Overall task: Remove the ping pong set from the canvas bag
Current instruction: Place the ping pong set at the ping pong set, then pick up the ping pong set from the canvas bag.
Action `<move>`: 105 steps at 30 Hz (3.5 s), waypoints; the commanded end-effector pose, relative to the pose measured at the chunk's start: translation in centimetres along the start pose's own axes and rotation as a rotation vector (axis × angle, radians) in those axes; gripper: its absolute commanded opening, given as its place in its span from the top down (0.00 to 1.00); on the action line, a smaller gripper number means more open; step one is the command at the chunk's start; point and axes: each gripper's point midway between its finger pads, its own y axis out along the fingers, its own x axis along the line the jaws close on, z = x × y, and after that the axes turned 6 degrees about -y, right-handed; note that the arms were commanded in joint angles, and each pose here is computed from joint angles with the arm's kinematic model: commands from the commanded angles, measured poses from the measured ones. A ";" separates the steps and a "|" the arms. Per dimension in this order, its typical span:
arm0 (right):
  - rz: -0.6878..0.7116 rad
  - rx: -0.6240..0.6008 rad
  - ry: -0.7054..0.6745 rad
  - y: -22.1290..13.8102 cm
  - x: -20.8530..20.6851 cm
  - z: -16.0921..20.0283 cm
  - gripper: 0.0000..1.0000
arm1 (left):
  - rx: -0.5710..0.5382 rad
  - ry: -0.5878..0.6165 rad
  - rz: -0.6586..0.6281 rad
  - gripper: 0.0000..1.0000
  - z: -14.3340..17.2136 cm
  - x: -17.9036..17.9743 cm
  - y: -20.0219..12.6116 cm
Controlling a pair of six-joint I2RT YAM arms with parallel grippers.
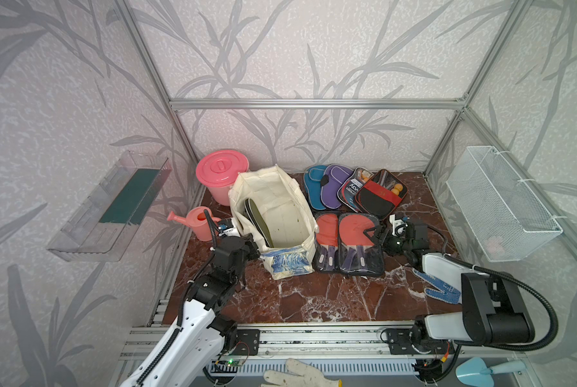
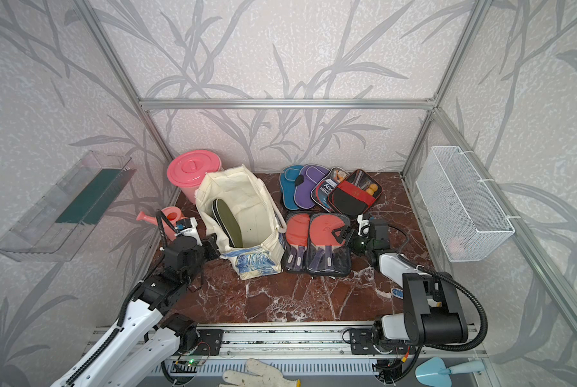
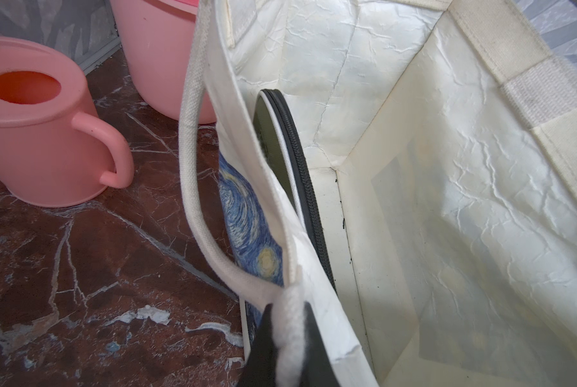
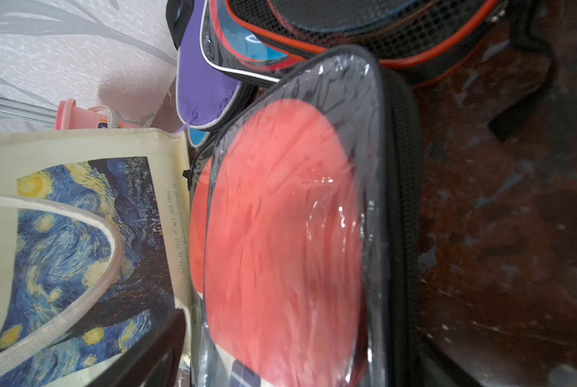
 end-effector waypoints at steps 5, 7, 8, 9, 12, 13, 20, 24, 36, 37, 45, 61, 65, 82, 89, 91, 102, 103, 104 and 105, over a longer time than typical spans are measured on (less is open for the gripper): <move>0.124 0.011 -0.048 -0.9 -1.8 0.2 0.04 | -0.007 0.016 0.026 1.00 -0.7 -0.8 -0.4; 0.152 0.017 -0.057 -1.2 -2.1 0.4 0.03 | -0.008 0.016 0.027 1.00 -0.7 -0.8 -0.4; 0.162 0.016 -0.059 -1.4 -2.2 0.4 0.03 | -0.007 0.015 0.028 1.00 -0.7 -0.8 -0.4; 0.174 0.012 -0.065 -1.6 -2.3 0.3 0.02 | -0.005 0.016 0.030 1.00 -0.7 -0.8 -0.4; 0.191 -0.007 -0.081 -2.3 -2.0 -0.1 0.02 | -0.003 0.014 0.035 1.00 -0.6 -0.9 -0.5; 0.189 -0.017 -0.088 -2.6 -1.7 -0.4 0.02 | -0.004 0.011 0.038 1.00 -0.7 -1.0 -0.5; 0.154 -0.069 -0.230 -5.0 3.9 -2.9 0.01 | -0.007 0.002 0.042 1.00 -0.5 -0.7 -1.0; 0.114 -0.074 -0.371 -5.7 8.9 -3.5 0.01 | -0.011 -0.002 0.053 1.00 -0.6 -0.8 -1.2; -0.187 -0.052 -0.846 -6.9 29.9 -2.7 0.02 | -0.015 -0.004 0.059 1.00 -0.4 -0.6 -1.3; -0.207 -0.035 -0.876 -6.5 31.2 -2.2 0.02 | -0.015 -0.001 0.059 1.00 -0.3 -0.6 -1.2; -0.309 0.074 -0.981 -2.7 37.5 1.3 0.02 | -0.029 -0.001 0.063 1.00 -0.6 -0.7 -1.4; -0.371 0.274 -1.002 5.6 40.8 6.8 0.03 | -0.026 0.003 0.081 1.00 -0.8 -1.1 -1.4; -0.374 0.320 -0.983 7.8 40.9 7.8 0.04 | -0.023 0.005 0.082 1.00 -0.7 -1.2 -1.4; -0.310 0.433 -0.962 16.0 39.4 12.0 0.05 | -0.016 0.010 0.104 1.00 -0.5 -1.5 -1.5; -0.240 0.429 -0.973 18.2 37.6 12.2 0.06 | -0.013 0.008 0.118 1.00 -0.5 -1.8 -1.5; -0.216 0.428 -0.978 18.8 37.0 12.2 0.07 | -0.012 0.008 0.121 1.00 -0.5 -1.8 -1.4; -0.131 0.418 -0.987 20.9 34.9 12.3 0.09 | -0.012 0.008 0.136 1.00 -0.5 -2.1 -1.5; -0.127 0.419 -0.985 21.0 34.8 12.4 0.09 | -0.011 0.009 0.137 1.00 -0.5 -2.1 -1.5; -0.123 0.415 -0.986 21.1 34.7 12.3 0.09 | -0.012 0.008 0.140 1.00 -0.5 -2.2 -1.6; -0.115 0.412 -0.986 21.3 34.6 12.3 0.09 | -0.010 0.009 0.143 1.00 -0.6 -2.3 -1.6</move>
